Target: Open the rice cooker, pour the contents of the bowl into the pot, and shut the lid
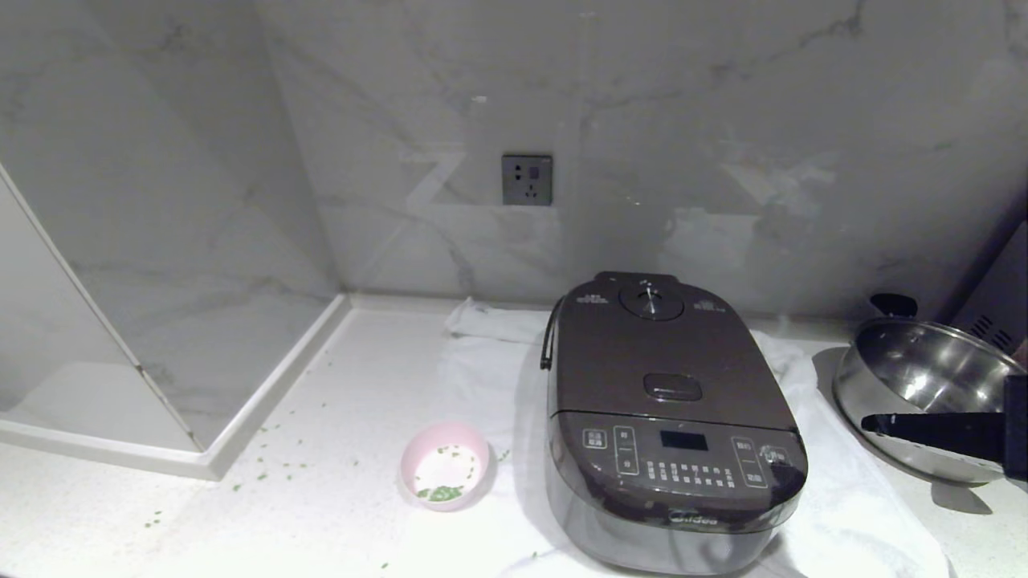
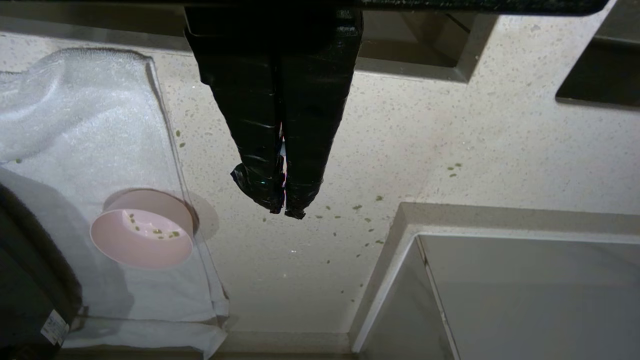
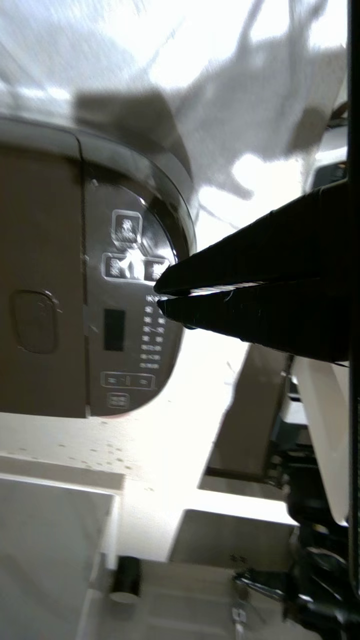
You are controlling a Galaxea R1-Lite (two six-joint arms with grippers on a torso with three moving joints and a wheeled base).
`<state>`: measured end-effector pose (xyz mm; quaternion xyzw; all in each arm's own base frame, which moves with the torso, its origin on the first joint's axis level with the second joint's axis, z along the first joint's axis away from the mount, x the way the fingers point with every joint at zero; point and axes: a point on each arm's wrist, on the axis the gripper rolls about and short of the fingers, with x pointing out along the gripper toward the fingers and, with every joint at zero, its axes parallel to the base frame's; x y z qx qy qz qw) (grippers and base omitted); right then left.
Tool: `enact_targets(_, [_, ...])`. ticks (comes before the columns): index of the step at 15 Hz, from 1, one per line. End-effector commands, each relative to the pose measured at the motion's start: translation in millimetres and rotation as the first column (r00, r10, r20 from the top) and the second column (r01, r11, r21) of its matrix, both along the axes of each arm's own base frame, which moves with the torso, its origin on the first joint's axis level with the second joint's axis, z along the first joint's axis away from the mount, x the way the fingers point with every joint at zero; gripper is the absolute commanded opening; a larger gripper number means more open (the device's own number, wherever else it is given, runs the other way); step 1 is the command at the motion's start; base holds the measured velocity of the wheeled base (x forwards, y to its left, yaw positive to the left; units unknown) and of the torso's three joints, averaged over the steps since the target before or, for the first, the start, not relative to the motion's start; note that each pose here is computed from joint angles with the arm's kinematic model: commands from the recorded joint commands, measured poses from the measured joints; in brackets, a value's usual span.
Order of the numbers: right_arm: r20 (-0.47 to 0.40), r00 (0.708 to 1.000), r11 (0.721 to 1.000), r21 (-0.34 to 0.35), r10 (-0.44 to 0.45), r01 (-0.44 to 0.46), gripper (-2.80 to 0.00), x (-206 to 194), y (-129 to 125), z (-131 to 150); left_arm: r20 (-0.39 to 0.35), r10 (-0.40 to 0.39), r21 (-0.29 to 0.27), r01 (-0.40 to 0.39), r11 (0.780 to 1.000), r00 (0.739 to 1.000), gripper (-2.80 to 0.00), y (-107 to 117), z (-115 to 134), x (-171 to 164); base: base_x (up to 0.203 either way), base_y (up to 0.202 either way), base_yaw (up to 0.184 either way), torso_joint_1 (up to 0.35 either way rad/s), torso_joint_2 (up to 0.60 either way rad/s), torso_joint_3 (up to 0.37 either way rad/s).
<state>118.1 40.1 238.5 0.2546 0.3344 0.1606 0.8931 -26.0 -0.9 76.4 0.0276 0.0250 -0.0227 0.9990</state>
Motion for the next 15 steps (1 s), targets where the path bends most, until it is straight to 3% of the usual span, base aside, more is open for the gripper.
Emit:
enact_targets(1, [0.088,0.995,0.998,-0.001,-0.055,0.055,-2.80,-21.1,-7.6,8.9,-0.001,0.013,-0.011,-0.013,1.000,1.000,-2.80,0.3,-0.3,0.1,0.000,0.000,0.000,0.000,0.00,0.000])
enact_targets(4, [0.175,0.975,0.990,-0.033,-0.133,0.141,-2.80,-51.5,-18.9,15.0,-0.001,0.016,-0.011,-0.016,1.000,1.000,-2.80,0.4,-0.3,0.1,0.000,0.000,0.000,0.000,0.00,0.000])
enact_targets(6, [0.283,0.946,0.979,-0.081,-0.157,0.186,-2.80,-76.7,-28.0,18.6,0.000,0.017,-0.013,-0.017,1.000,1.000,-2.80,0.4,0.0,0.0,0.000,0.000,0.000,0.000,0.00,0.000])
enact_targets(8, [0.409,0.895,0.963,-0.117,-0.177,0.244,-2.80,-104.5,-37.8,21.2,-0.001,0.017,-0.016,-0.017,1.000,1.000,-2.80,0.4,-0.2,0.1,0.000,0.000,0.000,0.000,0.00,0.000])
enact_targets(10, [0.528,0.825,0.933,-0.152,-0.203,0.326,-2.80,-132.5,-47.5,19.9,0.000,0.022,-0.020,-0.022,1.000,1.000,-2.80,0.5,0.0,0.0,0.000,0.000,0.000,0.000,0.00,0.000])
enact_targets(12, [0.622,0.753,0.885,-0.202,-0.215,0.419,-2.80,-156.3,-53.8,15.7,0.000,0.024,-0.020,-0.024,1.000,1.000,-2.80,0.5,0.0,0.0,0.000,0.000,0.000,0.000,0.00,0.000])
enact_targets(15, [0.714,0.664,0.757,-0.302,-0.223,0.579,-2.80,-183.1,-50.4,6.9,0.000,0.024,-0.020,-0.024,1.000,1.000,-2.80,0.5,0.0,0.0,0.000,0.000,0.000,0.000,0.00,0.000])
